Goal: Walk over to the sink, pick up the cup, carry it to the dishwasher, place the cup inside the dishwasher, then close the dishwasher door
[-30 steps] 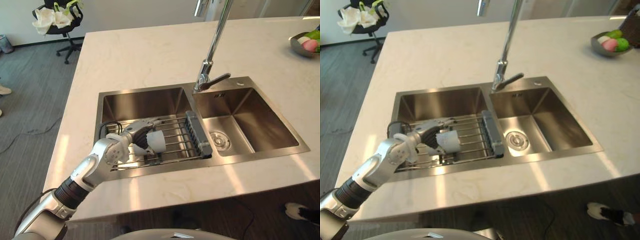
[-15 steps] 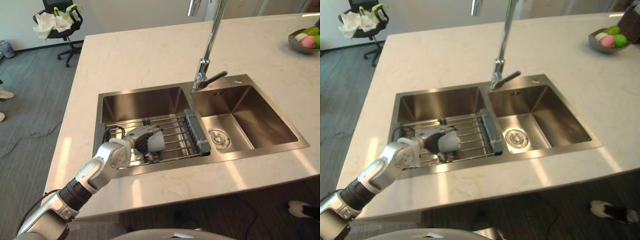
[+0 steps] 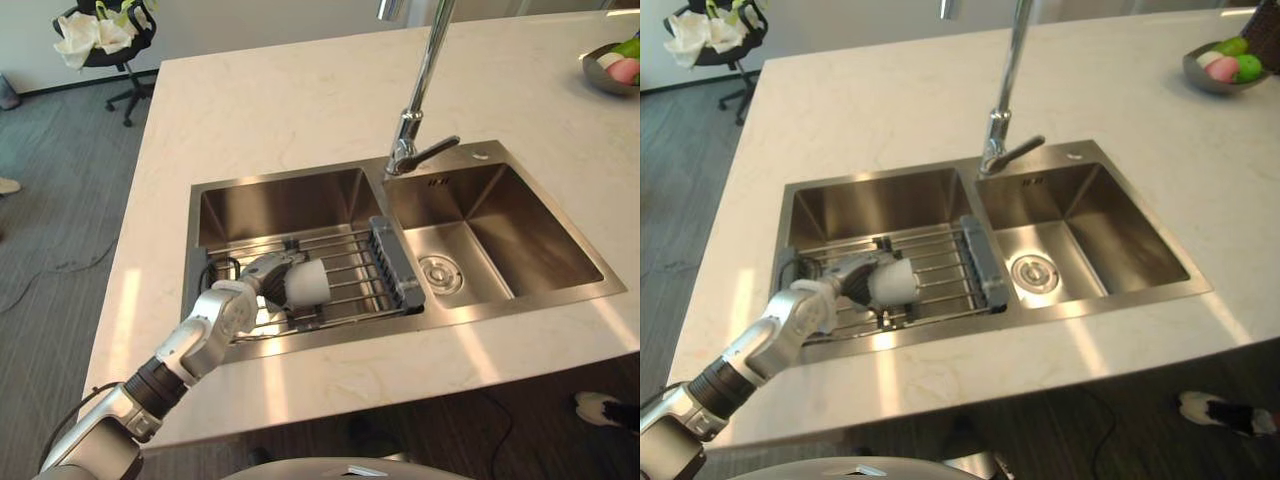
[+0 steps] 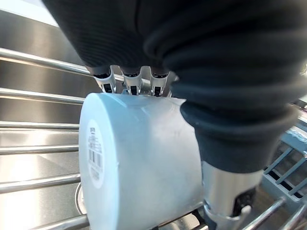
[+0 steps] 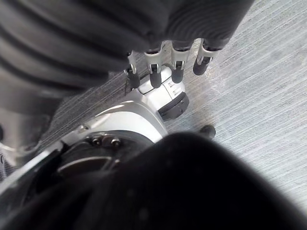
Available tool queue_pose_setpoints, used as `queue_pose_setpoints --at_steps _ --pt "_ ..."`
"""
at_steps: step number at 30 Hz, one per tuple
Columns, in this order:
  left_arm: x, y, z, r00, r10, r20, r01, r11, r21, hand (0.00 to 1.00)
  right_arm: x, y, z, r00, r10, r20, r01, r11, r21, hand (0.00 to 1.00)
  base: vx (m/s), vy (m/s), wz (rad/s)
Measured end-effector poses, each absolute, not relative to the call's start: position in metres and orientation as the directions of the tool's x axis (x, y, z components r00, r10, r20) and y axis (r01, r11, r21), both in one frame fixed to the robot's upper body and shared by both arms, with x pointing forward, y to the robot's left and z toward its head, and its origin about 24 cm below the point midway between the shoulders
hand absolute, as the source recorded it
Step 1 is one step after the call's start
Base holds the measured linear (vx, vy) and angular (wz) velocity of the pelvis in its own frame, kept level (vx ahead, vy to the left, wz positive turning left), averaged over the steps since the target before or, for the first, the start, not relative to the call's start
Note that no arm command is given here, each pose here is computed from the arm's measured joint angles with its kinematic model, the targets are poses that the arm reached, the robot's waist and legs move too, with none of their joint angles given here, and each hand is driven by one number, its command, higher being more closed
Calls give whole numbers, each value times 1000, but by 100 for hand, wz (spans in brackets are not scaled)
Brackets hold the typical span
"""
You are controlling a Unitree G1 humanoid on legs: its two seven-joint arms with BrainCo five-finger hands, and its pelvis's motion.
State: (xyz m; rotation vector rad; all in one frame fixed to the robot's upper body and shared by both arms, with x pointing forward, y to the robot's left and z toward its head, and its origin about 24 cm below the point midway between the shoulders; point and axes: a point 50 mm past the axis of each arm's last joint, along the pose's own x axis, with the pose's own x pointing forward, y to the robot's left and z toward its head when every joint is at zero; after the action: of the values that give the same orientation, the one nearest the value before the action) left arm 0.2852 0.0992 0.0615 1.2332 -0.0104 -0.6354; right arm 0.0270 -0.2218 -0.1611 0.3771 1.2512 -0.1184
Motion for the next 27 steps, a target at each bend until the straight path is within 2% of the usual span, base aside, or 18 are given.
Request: queue_pose_setpoints --at_steps 8,9,22,24,27 --pt "286 104 54 835 -418 -358 452 151 879 0 28 -224 -161 336 103 -936 305 929 211 0 0 0 -2" --pt "286 104 54 833 -417 -365 456 141 879 100 28 -224 -160 337 101 -936 308 928 211 0 0 0 0" --pt "290 107 54 823 -376 -426 496 112 861 100 28 -229 -160 344 86 -935 327 922 206 0 0 0 0" --pt "291 107 53 821 -378 -428 500 116 858 100 27 -230 -160 340 83 -937 333 921 203 0 0 0 0" --pt "290 106 52 818 -401 -412 508 166 845 100 26 -231 -161 335 78 -939 342 919 199 0 0 0 0"
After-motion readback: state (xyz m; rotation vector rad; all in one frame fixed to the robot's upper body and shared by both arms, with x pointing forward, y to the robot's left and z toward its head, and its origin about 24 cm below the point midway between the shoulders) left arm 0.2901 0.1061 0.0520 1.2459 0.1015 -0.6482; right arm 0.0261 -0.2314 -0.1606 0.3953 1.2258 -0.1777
